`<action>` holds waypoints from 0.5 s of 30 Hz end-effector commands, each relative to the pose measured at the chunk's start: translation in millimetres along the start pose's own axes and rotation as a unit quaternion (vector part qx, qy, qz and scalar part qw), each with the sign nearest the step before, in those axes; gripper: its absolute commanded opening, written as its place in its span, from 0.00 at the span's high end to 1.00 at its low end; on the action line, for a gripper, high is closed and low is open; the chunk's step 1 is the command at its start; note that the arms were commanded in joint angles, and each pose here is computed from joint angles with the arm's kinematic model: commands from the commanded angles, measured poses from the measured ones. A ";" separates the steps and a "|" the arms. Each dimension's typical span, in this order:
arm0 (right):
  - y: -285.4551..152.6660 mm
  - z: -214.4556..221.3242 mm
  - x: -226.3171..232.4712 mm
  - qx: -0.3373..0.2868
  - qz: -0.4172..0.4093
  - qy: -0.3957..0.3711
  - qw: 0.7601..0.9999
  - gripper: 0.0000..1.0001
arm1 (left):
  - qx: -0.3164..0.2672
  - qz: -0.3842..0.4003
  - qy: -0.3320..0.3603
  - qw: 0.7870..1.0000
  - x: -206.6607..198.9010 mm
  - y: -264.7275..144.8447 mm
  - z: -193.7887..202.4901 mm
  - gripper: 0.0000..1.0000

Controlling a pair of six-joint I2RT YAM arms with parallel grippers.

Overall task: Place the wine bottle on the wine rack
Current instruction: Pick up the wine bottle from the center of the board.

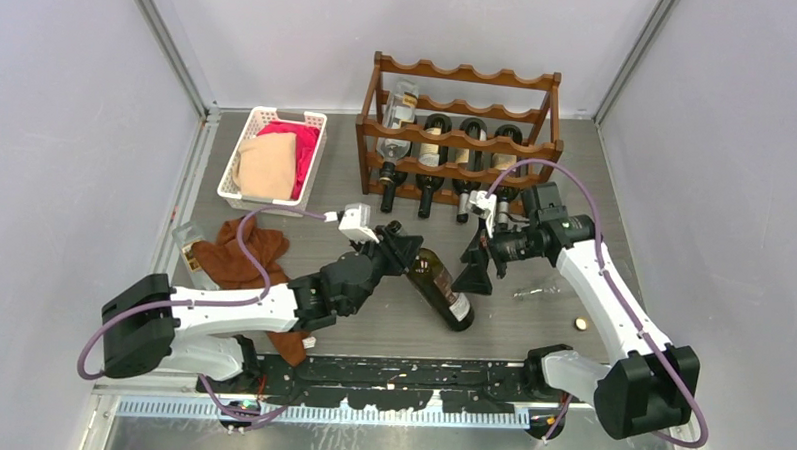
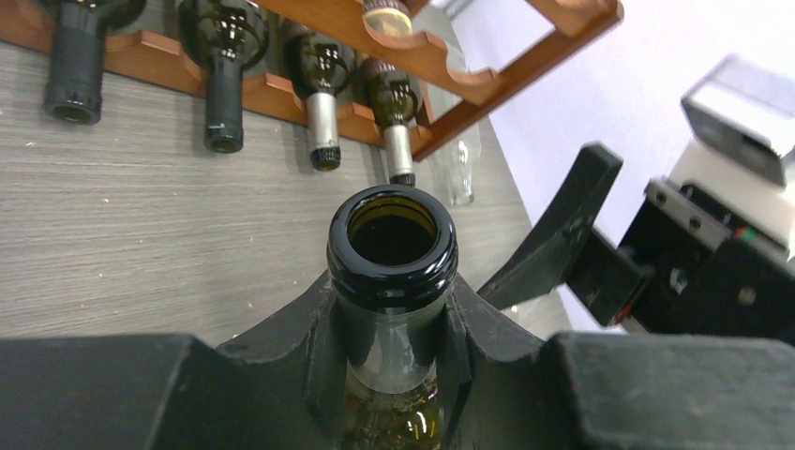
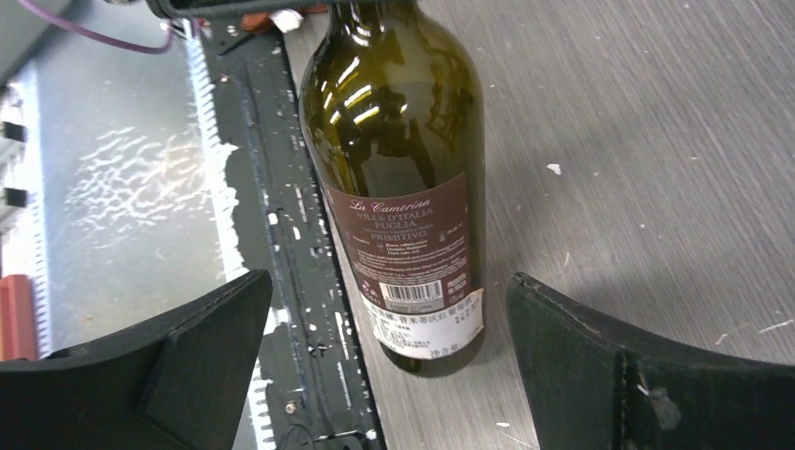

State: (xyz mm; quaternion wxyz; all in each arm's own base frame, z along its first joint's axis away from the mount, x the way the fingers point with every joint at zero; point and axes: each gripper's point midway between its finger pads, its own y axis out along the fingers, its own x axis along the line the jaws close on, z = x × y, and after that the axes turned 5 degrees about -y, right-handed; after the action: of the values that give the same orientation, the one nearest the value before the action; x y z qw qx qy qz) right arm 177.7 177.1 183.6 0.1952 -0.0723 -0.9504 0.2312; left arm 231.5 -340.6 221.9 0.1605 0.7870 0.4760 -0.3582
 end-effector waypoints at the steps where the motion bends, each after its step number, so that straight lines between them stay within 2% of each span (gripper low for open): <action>1: 3.4 -6.1 -25.6 0.004 0.069 -0.031 0.997 0.00 | -0.126 0.052 -0.188 0.973 -57.4 2.9 -76.3 1.00; 10: 19.5 5.9 -30.1 0.019 0.060 -0.082 0.995 0.00 | -0.121 0.064 -0.255 0.957 -62.6 5.4 -72.6 1.00; 15: 22.0 12.1 -36.1 0.025 0.070 -0.094 0.993 0.00 | -0.123 0.066 -0.265 0.954 -63.7 7.3 -72.8 1.00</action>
State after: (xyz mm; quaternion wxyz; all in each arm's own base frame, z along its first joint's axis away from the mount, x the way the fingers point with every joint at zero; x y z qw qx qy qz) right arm 193.6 182.1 147.5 0.1408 -0.1021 -0.9448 0.2776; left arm 243.7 -342.0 228.1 0.2472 0.7201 0.4837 -0.4317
